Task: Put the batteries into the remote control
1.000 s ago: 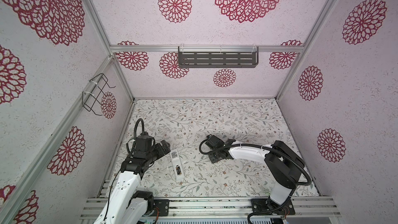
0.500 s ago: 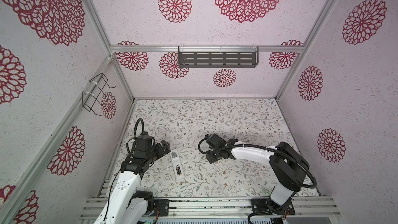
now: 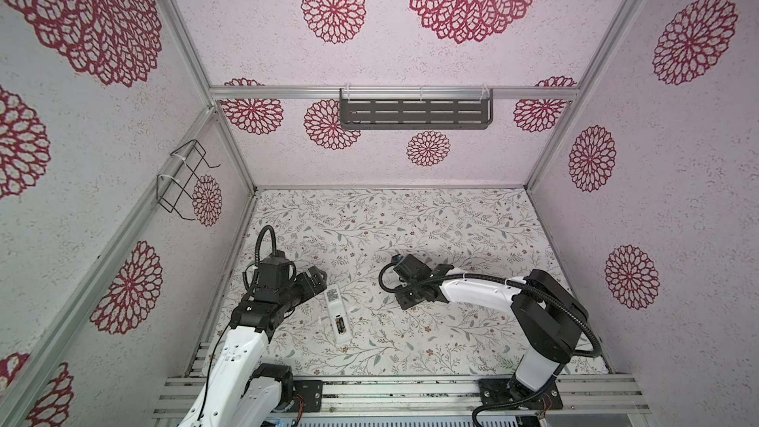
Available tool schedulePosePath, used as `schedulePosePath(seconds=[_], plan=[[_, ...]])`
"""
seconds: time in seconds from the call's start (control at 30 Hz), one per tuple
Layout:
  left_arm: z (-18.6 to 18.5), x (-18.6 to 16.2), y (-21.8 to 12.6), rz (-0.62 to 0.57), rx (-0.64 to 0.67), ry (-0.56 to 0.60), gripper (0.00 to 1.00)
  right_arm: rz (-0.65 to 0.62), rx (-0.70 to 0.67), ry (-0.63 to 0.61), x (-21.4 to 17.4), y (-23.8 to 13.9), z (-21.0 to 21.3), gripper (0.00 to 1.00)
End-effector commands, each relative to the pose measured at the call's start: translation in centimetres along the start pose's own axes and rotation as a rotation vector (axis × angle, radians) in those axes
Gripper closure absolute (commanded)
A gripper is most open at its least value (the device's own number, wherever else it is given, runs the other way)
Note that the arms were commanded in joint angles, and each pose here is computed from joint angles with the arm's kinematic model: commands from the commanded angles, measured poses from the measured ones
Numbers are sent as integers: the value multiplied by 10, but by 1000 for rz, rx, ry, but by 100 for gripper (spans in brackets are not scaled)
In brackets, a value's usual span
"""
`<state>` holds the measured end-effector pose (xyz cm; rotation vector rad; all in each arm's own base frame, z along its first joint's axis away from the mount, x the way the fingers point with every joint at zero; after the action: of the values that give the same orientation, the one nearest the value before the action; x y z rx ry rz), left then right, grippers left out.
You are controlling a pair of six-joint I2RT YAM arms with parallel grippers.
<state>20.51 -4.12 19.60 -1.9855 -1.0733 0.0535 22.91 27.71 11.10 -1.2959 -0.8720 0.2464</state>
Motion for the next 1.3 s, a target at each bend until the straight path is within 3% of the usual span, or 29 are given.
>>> schedulePosePath(seconds=[0.0, 0.23, 0.47, 0.7, 0.97, 1.27], plan=[[-7, 2, -3, -8, -60, 19, 3, -7, -4, -2, 3, 2, -3, 64], [-12, 2, -4, 4, -97, 32, 3, 2, -4, 2, 2, 10, -6, 67], [-16, 2, -5, 16, -121, 41, 3, 5, 0, -6, 3, 13, -7, 78], [-26, -4, 4, 105, -194, 70, 3, -12, 10, -44, 8, 11, -6, 86], [-47, -22, 17, 200, -208, 181, 2, -127, 72, -110, 18, -9, -2, 92], [-67, -40, 30, 276, -273, 238, 2, -336, 255, -139, 22, -54, 14, 92]])
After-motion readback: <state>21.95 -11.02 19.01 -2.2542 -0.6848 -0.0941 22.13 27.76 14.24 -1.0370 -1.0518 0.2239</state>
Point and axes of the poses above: each gripper's point midway between its finger pads, its own y axis out along the fingers, its own z axis along the line the jaws close on, x = y × z, the point moved 8 cm from there along -y, back along the fingers, and after that the axes turned 14 degrees about -y, right-handed, at the moved point
